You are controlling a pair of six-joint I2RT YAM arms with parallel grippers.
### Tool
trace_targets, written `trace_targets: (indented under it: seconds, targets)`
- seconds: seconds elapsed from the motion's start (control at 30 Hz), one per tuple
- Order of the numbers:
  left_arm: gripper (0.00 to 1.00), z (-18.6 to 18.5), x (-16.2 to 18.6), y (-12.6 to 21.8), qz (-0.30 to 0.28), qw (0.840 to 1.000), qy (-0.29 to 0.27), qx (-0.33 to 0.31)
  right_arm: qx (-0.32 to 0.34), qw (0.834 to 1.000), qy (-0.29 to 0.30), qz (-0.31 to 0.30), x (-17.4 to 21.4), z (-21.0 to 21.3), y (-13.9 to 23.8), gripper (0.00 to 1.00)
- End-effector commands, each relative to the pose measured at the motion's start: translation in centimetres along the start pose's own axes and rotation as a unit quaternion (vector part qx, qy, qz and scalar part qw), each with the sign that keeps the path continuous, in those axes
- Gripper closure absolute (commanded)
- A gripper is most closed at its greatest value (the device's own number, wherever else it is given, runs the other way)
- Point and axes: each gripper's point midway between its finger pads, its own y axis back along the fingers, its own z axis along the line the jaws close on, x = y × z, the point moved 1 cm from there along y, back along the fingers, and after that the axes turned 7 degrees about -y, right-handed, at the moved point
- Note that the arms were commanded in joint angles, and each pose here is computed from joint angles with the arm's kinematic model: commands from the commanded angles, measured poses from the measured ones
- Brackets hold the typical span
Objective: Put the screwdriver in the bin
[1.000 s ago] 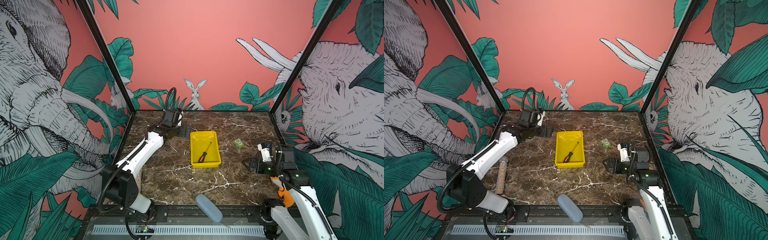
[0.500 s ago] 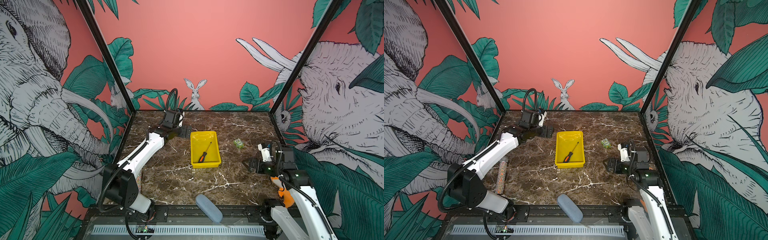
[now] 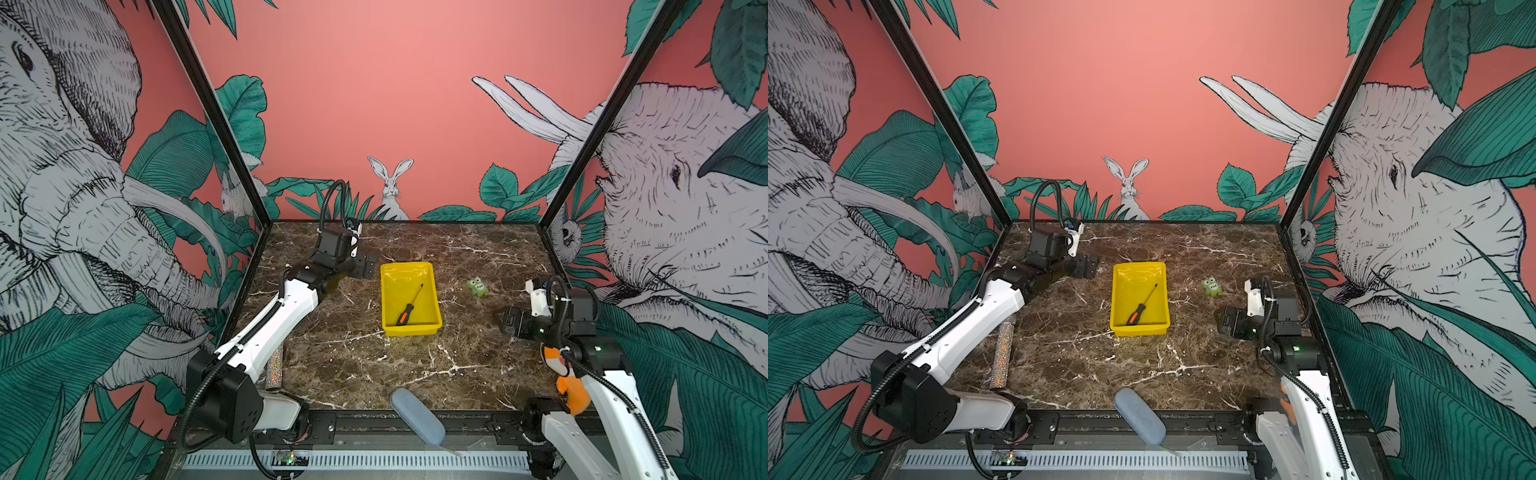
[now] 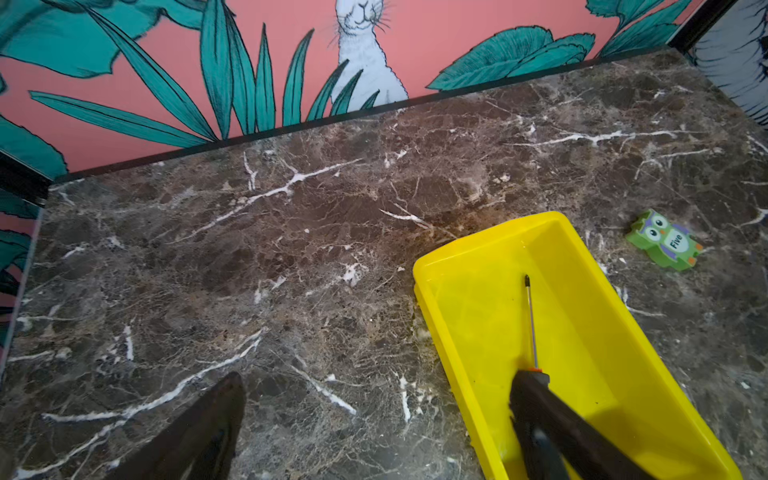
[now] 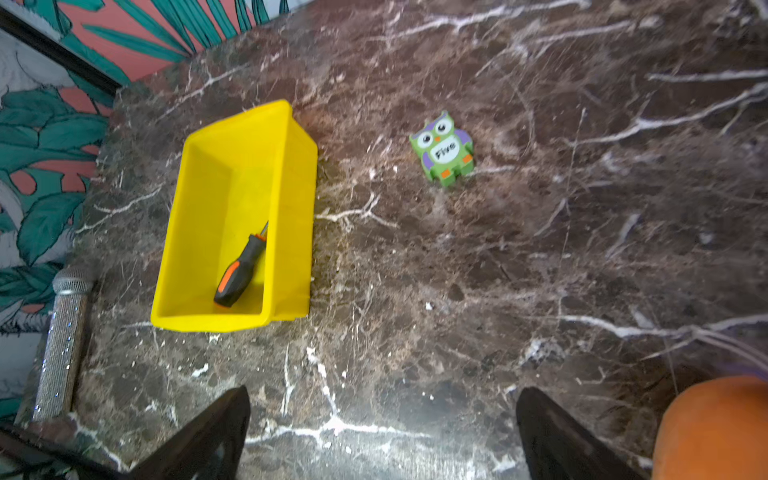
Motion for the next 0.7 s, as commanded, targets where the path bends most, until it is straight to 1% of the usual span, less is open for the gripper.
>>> trace_targets:
  seconds: [0.0, 0.1, 0.27, 0.33, 0.4, 0.47, 0.5, 0.6, 0.67]
  targets:
    - [0.00, 2.2, -1.9, 2.5, -0.049, 0.997, 0.005, -0.055, 0.004, 0.995, -0.001, -0.101, -5.1, 0.6, 0.6, 0.01]
    - [0.00, 3.1, -1.5, 3.7, -0.069, 0.994, -0.002, -0.084, 0.018, 0.993, -0.007, -0.120, -7.2, 0.3, -0.2, 0.01]
    - [0.00, 4.8, 0.6, 4.2, -0.059, 0.989, -0.028, -0.132, 0.027, 0.992, 0.024, -0.122, -9.0, 0.3, -1.9, 0.01]
    - [0.00, 5.1, 1.4, 4.2, -0.052, 0.990, -0.032, -0.125, 0.021, 0.992, 0.040, -0.120, -9.3, 0.5, -2.4, 0.01]
    - [0.00, 5.6, 2.0, 3.9, -0.058, 0.991, -0.048, -0.112, 0.029, 0.992, 0.029, -0.118, -9.0, -0.2, -3.3, 0.01]
    - [0.00, 7.1, 3.1, 3.9, -0.060, 0.989, -0.031, -0.135, 0.020, 0.989, 0.037, -0.142, -9.3, -0.3, -3.9, 0.01]
    - [0.00, 7.7, 3.6, 3.7, -0.065, 0.988, -0.020, -0.135, 0.008, 0.987, 0.049, -0.153, -9.2, 0.0, -4.1, 0.01]
    - [0.00, 9.2, 4.5, 3.1, -0.108, 0.989, 0.000, -0.106, -0.015, 0.976, 0.084, -0.200, -9.4, 0.5, -3.8, 0.01]
    - [0.00, 11.1, 5.2, 2.9, -0.132, 0.983, 0.040, -0.121, -0.001, 0.969, 0.096, -0.229, -9.5, -0.1, -3.5, 0.01]
